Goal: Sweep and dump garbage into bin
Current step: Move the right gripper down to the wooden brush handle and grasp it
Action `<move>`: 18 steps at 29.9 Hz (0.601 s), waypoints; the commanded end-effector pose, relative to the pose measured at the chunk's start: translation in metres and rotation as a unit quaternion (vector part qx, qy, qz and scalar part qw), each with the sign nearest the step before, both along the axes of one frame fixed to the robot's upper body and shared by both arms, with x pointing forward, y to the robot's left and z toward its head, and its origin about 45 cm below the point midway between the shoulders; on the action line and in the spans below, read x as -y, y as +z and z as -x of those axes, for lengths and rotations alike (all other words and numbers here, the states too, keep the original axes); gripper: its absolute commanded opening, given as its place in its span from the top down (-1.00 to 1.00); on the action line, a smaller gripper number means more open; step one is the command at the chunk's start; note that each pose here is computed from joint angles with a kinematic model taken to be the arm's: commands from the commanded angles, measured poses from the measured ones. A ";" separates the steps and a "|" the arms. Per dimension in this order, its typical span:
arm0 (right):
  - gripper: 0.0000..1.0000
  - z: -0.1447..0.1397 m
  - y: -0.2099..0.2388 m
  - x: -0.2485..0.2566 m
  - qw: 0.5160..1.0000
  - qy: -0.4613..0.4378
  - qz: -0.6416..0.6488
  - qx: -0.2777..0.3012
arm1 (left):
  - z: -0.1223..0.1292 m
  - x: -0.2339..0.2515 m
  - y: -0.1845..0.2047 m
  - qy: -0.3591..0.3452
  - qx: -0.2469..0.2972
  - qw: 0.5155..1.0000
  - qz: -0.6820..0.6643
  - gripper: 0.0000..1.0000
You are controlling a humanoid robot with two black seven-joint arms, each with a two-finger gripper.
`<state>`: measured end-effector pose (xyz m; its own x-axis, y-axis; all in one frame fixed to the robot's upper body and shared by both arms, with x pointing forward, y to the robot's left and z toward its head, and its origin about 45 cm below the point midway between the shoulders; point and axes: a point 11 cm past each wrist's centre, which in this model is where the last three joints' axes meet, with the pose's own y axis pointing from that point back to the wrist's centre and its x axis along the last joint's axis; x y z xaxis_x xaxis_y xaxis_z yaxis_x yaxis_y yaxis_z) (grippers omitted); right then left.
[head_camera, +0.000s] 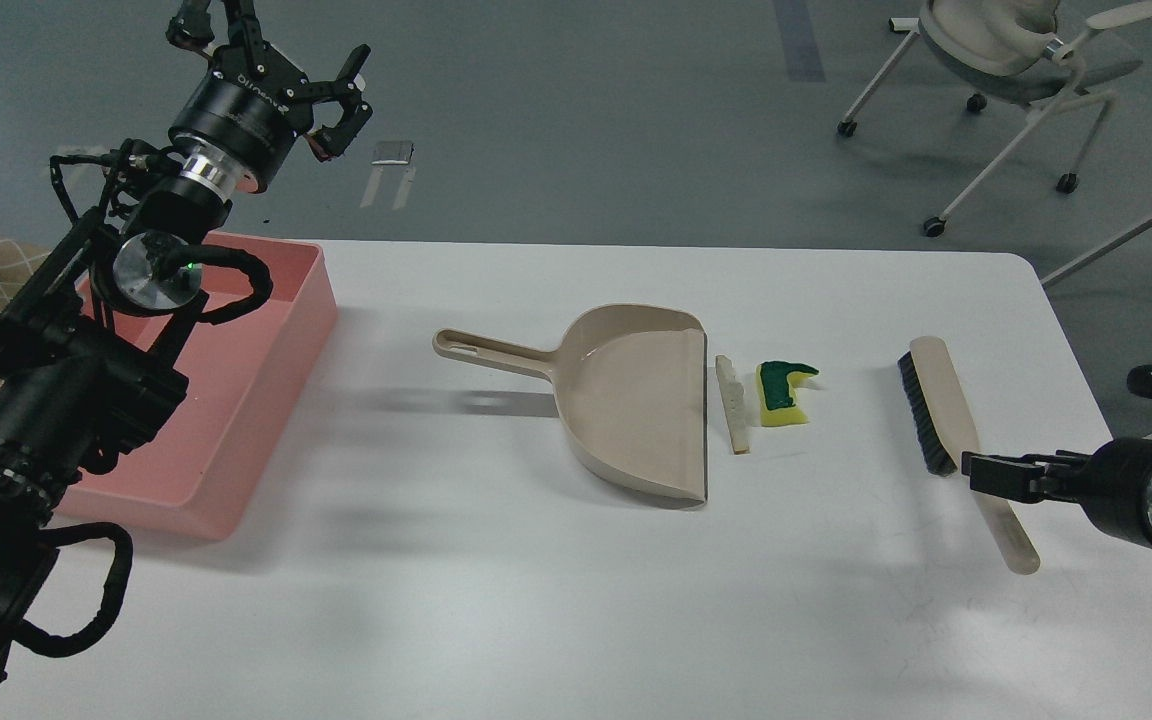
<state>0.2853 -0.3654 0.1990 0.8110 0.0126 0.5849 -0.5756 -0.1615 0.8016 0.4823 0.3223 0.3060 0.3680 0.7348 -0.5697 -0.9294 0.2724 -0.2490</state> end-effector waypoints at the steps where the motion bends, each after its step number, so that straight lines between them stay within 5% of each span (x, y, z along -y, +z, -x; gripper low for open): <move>1: -0.98 0.003 -0.009 -0.009 1.000 0.002 -0.016 -0.009 | 0.000 0.002 -0.001 0.000 -0.001 1.000 0.002 -0.98; 18: -0.72 0.007 -0.026 -0.008 1.000 -0.010 -0.015 -0.022 | 0.004 -0.003 -0.012 0.005 -0.011 1.000 0.001 -0.98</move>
